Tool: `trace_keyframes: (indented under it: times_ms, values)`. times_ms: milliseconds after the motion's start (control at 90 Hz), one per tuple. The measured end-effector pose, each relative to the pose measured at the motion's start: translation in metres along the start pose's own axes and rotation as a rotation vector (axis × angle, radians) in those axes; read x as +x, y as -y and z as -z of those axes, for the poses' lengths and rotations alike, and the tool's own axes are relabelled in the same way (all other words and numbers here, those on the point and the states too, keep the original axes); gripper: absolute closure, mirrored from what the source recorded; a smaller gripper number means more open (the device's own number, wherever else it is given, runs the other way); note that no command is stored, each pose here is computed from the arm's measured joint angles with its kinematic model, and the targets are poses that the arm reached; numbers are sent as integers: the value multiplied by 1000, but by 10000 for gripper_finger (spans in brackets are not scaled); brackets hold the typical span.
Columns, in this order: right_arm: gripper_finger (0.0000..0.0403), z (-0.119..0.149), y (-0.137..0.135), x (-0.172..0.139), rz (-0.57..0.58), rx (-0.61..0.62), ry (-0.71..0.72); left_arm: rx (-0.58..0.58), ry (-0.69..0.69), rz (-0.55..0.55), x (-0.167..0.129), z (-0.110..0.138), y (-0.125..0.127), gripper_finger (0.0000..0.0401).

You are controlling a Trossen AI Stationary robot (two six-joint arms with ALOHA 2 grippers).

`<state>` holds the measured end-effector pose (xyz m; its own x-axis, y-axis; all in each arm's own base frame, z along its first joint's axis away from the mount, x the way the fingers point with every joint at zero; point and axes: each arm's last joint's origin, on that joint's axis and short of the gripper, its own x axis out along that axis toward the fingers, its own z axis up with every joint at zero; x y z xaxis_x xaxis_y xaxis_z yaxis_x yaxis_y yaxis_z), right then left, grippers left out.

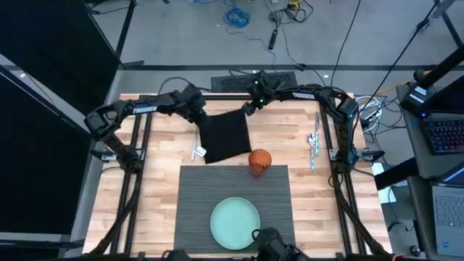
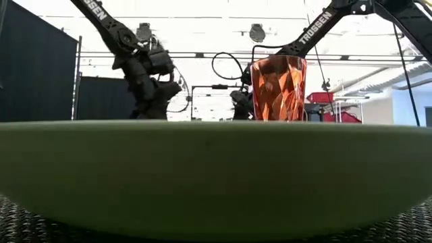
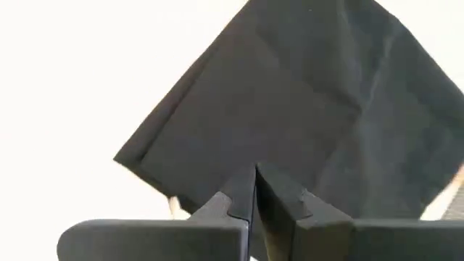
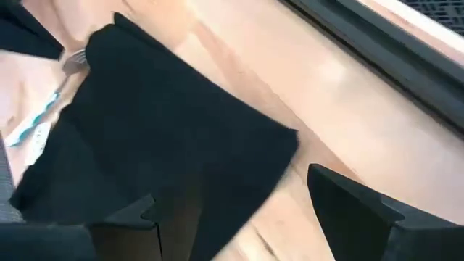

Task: Set table place
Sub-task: Fold the black napkin

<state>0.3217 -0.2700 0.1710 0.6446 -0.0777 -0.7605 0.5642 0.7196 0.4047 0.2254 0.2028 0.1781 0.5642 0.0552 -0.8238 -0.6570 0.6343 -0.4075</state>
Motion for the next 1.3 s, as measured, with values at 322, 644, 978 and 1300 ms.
trace_keyframes:
  times_ms: [322,644,978,1300]
  values:
    - [172,-2,6,-2,-19,7,8,-59,14,-71,-3,-2,-18,401]
    - [172,-2,5,-1,-38,11,12,-99,13,-162,-3,0,-22,399]
    - [172,-1,3,-1,-64,14,-1,-34,-33,-129,-4,-4,1,316]
    - [171,-2,4,-1,-72,1,4,37,-56,-373,-12,-6,-2,283]
